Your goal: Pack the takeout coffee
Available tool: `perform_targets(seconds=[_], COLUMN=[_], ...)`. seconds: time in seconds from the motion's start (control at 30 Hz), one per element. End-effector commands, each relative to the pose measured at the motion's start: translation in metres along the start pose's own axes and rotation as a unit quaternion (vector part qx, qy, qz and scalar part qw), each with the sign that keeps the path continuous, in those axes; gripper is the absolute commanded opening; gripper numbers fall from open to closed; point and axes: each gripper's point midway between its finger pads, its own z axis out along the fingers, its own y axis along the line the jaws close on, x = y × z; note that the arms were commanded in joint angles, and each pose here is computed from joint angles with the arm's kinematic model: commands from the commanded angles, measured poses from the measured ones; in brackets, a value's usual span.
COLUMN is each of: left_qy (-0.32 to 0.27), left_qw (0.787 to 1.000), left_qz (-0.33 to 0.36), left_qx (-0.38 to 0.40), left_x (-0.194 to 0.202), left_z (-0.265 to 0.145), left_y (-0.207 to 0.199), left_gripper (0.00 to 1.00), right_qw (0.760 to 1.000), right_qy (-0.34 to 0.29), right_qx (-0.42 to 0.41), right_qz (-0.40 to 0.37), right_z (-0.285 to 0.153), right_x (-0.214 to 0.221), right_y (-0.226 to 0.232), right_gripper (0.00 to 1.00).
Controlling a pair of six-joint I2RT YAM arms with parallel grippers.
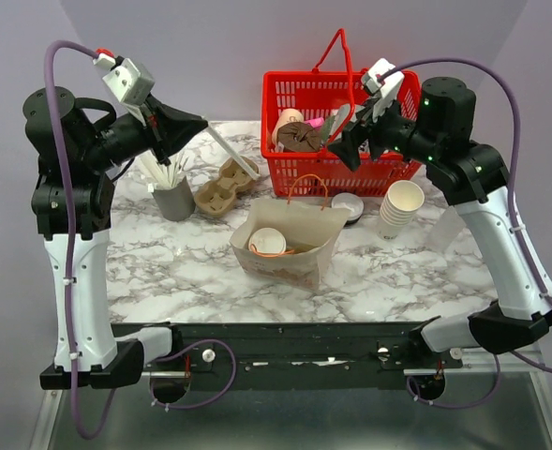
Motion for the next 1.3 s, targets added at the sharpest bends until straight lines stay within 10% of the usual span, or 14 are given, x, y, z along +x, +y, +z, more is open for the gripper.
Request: perform_targets(seconds=[0.0, 0.67, 0.87, 1.27], left_qy=[-0.031, 0.050, 0.052, 0.005], left_qw=[0.993, 0.964, 0.951, 0.990], left_qz=[-0.027, -0.093, -0.131, -0.015], left_qx=[0.110, 0.245, 0.276, 0.138], left_x=[-0.025, 0.050, 0.058, -0.002], left_z=[-0.008, 0.038, 0.071, 0.101], left_y=[-0.053, -0.121, -0.127, -0.046], left_gripper=[0.00, 0.00, 0.51, 0.87], right_qw=[0.996, 0.988, 0.992, 0.969], right_qy=[-0.059, -0.059, -0.019, 0.026], right_qx=[0.068, 0.142, 0.124, 0.234], right_qz=[-0.005, -0.023, -0.018, 0.077], right_z=[-0.017, -0.027, -0.025, -0.030], right_x=[-0.037, -0.034, -0.008, -0.008], right_y=[-0.024, -0.051, -0.042, -0.080], right_gripper=[1.00, 1.00, 1.00, 1.00])
